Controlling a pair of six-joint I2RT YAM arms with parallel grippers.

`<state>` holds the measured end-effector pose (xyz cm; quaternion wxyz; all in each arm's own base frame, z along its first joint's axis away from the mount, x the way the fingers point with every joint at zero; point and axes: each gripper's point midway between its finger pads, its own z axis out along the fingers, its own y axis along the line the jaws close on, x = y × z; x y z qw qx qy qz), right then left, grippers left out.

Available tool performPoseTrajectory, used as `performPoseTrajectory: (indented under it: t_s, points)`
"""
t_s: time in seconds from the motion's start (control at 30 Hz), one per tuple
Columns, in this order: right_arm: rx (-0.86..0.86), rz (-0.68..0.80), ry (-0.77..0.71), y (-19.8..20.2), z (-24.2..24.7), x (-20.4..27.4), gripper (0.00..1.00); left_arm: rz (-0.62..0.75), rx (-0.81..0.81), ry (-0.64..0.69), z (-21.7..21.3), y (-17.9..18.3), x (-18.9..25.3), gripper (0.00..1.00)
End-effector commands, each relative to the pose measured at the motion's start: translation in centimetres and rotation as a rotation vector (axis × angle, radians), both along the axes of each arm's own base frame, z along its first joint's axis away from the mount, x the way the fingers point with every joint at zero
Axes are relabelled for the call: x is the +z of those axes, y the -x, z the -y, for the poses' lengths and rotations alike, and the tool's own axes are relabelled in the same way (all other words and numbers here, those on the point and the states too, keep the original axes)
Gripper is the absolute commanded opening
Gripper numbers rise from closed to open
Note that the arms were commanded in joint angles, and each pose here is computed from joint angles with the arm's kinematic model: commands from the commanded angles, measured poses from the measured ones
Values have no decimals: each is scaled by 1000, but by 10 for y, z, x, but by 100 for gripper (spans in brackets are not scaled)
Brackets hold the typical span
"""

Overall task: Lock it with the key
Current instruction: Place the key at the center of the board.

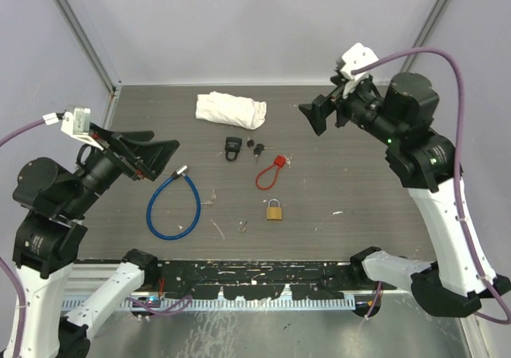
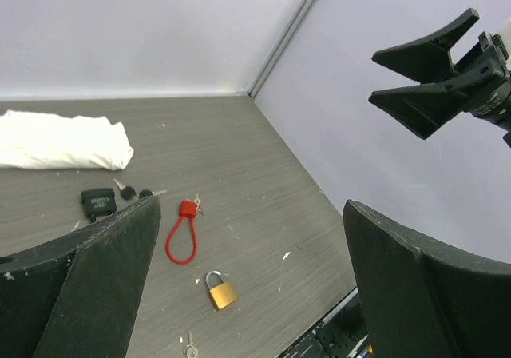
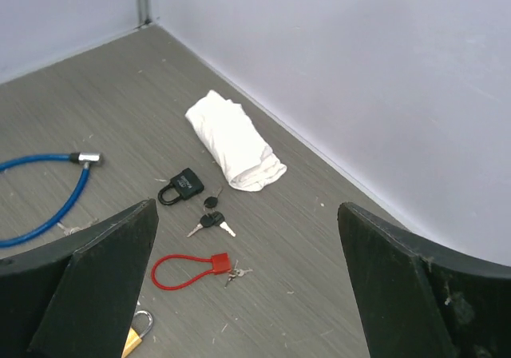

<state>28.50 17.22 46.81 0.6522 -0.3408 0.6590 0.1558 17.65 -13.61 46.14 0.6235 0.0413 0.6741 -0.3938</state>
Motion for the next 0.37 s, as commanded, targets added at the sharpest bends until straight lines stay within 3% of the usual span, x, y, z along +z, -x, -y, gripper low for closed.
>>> performPoseTrajectory:
  t_s: [0.0,0.1,0.33]
  points:
    - [-244,8,-174,5,42,30,100,73,-22,-36,-2,14,24,98]
    - [-350,36,-221,11,64,38,100,94,-20,-36,-4,18,32,98]
    - [-333,42,-146,21,71,24,100,70,-14,-58,-3,10,17,98]
